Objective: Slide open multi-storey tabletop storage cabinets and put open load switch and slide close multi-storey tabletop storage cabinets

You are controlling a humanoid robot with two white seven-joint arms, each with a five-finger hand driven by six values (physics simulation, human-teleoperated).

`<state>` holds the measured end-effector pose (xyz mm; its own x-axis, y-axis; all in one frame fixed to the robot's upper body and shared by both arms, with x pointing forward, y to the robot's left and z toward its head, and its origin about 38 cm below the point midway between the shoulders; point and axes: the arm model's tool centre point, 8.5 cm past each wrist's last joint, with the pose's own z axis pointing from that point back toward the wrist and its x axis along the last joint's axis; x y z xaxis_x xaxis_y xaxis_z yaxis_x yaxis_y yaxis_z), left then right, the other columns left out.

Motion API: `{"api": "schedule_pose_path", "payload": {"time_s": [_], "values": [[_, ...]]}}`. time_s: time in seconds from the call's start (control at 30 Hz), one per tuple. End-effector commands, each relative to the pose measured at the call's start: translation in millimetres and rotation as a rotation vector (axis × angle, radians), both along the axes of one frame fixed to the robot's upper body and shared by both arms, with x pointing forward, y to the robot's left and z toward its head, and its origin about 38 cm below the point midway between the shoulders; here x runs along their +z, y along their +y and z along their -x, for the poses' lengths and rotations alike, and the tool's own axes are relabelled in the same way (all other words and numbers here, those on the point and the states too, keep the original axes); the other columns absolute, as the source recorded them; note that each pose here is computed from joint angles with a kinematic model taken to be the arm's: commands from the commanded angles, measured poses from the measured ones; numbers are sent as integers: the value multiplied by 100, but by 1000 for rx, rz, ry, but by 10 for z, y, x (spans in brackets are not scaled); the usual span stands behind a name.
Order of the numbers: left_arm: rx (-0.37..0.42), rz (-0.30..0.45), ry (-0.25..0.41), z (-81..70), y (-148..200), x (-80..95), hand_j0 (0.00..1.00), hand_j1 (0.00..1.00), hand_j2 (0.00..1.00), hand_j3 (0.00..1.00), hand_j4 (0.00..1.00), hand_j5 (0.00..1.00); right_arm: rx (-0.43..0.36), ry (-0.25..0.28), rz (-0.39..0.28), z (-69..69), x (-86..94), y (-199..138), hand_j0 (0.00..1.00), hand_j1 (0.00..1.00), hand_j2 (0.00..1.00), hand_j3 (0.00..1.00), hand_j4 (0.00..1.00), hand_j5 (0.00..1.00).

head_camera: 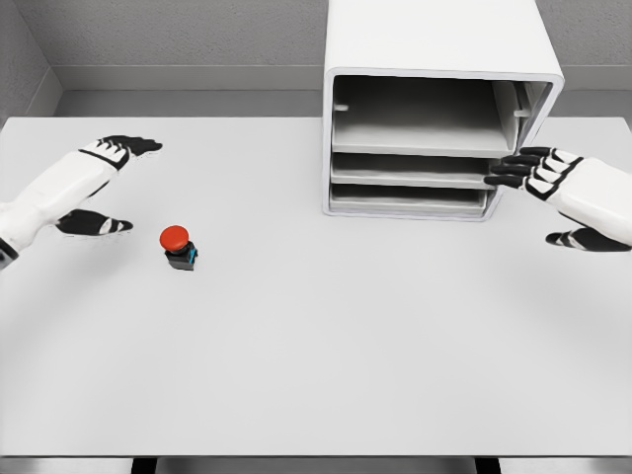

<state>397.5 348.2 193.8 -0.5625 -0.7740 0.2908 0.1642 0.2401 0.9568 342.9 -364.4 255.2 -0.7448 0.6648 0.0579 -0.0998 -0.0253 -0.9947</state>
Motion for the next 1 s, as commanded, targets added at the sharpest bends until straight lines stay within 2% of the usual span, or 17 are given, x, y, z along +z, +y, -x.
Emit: {"api": "schedule_pose_path", "payload": {"time_s": [0.0, 0.1, 0.17, 0.2, 0.3, 0.4, 0.6, 0.73, 0.8, 0.87, 0.97], "values": [[-10, 40, 5, -2, -107, -40, 100, 100, 100, 100, 100, 100, 12, 24, -28, 10, -64, 50, 85, 85, 85, 85, 85, 85], [-12, 34, -5, -6, -100, 5, 100, 100, 100, 100, 100, 100, 15, 26, -35, 9, -63, 59, 72, 72, 72, 72, 72, 72], [-14, -11, -9, 9, -43, 59, 100, 100, 100, 100, 100, 100, 24, 21, -34, -11, -44, 88, 72, 72, 72, 72, 72, 72], [-11, -84, -11, 68, 78, 139, 100, 100, 100, 100, 100, 100, 43, 17, -38, -43, -39, 161, 72, 72, 72, 72, 72, 72], [-43, -127, 6, 103, 12, 99, 100, 100, 100, 100, 100, 100, 74, 9, -64, -98, -60, 317, 72, 72, 72, 72, 72, 72], [-51, -184, 0, 142, 62, 172, 100, 100, 100, 100, 100, 100, 93, -6, -79, -140, -24, 402, 72, 72, 72, 72, 72, 72], [-56, -193, 23, 146, 28, 78, 100, 100, 100, 100, 100, 100, 133, -15, -133, -185, -62, 626, 72, 72, 72, 72, 72, 72], [-136, -196, 68, 155, -232, -102, 100, 100, 100, 100, 100, 100, 157, -20, -144, -216, -58, 734, 73, 73, 73, 73, 73, 73], [-153, -195, 68, 168, -291, -113, 100, 100, 100, 100, 100, 100, 183, -25, -149, -257, -29, 829, 73, 73, 73, 73, 73, 73], [-166, -195, 76, 188, -332, -148, 94, 94, 94, 94, 94, 94, 191, -37, -148, -278, 21, 852, 73, 73, 73, 73, 73, 73], [-178, -199, 79, 258, -364, -177, 94, 94, 94, 94, 94, 94, 204, -45, -163, -304, 44, 920, 73, 73, 73, 73, 73, 73]]}}
